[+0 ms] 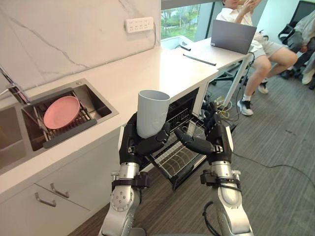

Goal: Walk over to the sink, pick up the cup, carry it to the dishwasher, place the cup inside the dishwasher, then close the dishwasher door

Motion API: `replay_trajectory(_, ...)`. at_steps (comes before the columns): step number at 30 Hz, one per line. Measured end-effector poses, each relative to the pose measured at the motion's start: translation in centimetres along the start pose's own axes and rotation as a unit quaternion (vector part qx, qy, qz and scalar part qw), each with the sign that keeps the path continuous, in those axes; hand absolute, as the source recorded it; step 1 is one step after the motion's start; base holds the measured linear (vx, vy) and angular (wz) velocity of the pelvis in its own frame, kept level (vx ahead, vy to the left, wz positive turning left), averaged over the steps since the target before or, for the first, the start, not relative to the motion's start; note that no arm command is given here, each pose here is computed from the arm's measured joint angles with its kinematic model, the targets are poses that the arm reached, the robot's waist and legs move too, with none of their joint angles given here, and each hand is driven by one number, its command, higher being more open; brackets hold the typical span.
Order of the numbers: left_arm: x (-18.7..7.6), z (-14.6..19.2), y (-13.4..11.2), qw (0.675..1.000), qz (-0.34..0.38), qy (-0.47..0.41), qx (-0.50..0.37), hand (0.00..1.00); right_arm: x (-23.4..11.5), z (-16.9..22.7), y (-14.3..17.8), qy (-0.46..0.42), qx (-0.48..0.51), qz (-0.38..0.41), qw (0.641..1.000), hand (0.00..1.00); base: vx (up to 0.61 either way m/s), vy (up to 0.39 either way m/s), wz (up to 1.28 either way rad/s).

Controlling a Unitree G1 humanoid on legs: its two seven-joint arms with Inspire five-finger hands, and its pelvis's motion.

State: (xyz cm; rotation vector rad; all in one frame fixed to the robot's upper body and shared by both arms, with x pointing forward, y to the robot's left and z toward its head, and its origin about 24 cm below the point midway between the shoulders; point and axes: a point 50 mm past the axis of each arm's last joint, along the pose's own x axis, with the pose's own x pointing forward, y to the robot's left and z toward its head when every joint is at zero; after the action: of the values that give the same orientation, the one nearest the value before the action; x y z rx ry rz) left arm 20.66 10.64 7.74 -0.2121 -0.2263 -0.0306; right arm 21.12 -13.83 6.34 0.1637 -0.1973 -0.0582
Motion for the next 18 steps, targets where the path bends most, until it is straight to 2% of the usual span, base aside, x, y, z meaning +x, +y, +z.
replay_trajectory(11, 0.4, 0.6, 0.3, 0.999, 0.002, -0.019, 0.027, 0.00, 0.0, -0.1, 0.7, 0.004, 0.026, 0.033, 0.999, 1.00, 0.03, 0.035, -0.10)
replay_trajectory(18, 0.9, 0.9, 2.2, 0.996, 0.048, -0.031, 0.062, 0.00, 0.0, -0.4, 0.3, 0.015, 0.049, 0.040, 0.998, 1.00, -0.05, -0.009, -0.09)
